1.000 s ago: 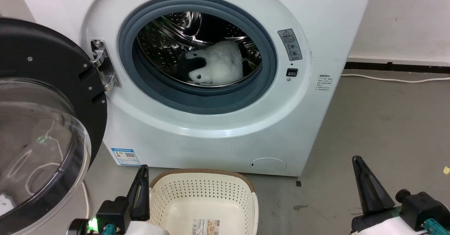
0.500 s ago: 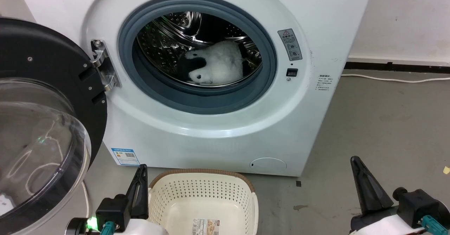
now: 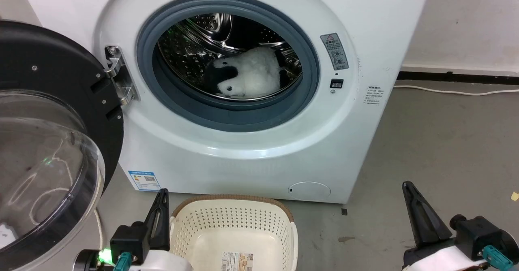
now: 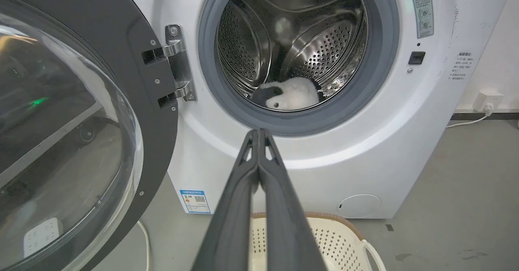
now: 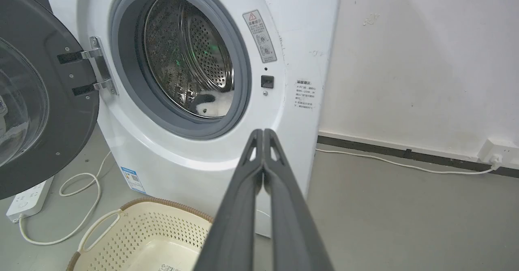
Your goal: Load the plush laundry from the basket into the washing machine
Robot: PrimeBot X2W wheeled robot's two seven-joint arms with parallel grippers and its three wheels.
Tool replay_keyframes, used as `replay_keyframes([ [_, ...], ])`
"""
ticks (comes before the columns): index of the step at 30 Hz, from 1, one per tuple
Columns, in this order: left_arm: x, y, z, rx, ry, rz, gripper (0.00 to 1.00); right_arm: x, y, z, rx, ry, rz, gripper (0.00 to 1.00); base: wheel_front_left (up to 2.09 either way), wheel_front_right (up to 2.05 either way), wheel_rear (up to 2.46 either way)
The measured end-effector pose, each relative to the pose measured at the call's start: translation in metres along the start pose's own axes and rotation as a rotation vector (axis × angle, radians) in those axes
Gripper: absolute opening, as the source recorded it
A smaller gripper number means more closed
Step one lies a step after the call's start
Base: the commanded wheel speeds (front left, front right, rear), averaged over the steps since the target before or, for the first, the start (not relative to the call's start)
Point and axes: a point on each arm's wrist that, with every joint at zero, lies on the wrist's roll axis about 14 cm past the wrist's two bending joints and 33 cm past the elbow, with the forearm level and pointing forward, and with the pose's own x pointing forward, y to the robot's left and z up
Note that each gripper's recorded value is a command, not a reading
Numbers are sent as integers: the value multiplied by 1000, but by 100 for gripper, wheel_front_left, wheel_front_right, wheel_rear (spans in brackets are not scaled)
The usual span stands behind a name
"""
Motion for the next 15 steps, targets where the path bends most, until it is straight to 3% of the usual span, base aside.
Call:
replay_keyframes([
  [15, 2, 2, 0, 7, 17, 3, 0, 1, 0, -3, -12, 27, 2, 0, 0, 0, 0],
])
